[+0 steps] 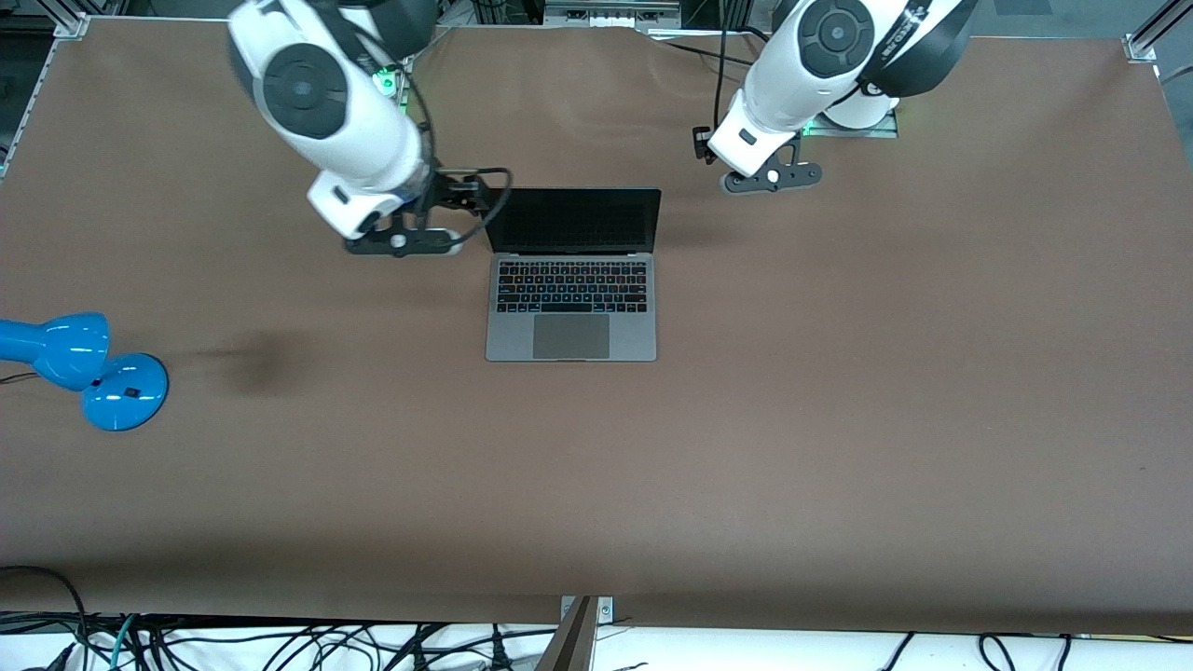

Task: Close laptop with both arms from behind
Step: 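Lower both grippers behind the laptop screen's back edge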

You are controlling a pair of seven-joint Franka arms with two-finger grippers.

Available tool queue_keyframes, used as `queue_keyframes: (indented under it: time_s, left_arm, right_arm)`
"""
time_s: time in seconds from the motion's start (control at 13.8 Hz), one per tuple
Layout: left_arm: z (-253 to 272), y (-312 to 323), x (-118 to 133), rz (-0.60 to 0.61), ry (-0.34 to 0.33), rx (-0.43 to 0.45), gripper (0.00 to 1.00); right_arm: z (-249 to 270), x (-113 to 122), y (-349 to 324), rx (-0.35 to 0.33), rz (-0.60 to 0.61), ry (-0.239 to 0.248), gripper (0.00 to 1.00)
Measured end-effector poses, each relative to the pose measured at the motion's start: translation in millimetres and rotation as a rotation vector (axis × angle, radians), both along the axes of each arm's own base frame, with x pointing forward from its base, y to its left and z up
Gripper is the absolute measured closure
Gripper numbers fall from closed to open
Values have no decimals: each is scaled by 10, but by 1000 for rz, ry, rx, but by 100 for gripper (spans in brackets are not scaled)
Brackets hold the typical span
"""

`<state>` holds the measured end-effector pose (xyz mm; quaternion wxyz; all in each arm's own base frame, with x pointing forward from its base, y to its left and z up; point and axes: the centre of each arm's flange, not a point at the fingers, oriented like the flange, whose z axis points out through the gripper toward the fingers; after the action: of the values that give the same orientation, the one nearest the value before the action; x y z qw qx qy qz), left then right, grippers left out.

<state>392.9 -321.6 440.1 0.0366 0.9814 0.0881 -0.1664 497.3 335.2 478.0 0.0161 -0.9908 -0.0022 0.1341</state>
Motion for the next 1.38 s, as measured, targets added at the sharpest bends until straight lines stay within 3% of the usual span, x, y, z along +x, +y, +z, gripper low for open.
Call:
queue_keyframes:
  time_s: [0.07,0.15,0.29,0.51,0.73,1.38]
  left_arm:
    - [-35,-39,-9,6,5,-4,69]
    - [-67,-85,-19,12,7,-7,80]
    - [-162,-216,-60,23,16,-10,99]
    - [-359,-369,-43,60,47,-49,99]
    - [-596,-515,-19,91,67,-74,99]
    - [-964,-727,-20,155,105,-93,99]
  right_arm:
    - [-54,-30,60,-3,10,10,27]
    - [-112,-58,102,-7,19,20,35]
    - [-262,-140,183,-20,39,48,59]
    - [-476,-283,303,-1,44,121,93]
    - [-655,-391,349,37,21,207,96]
    - [-1128,-752,422,-6,52,346,97]
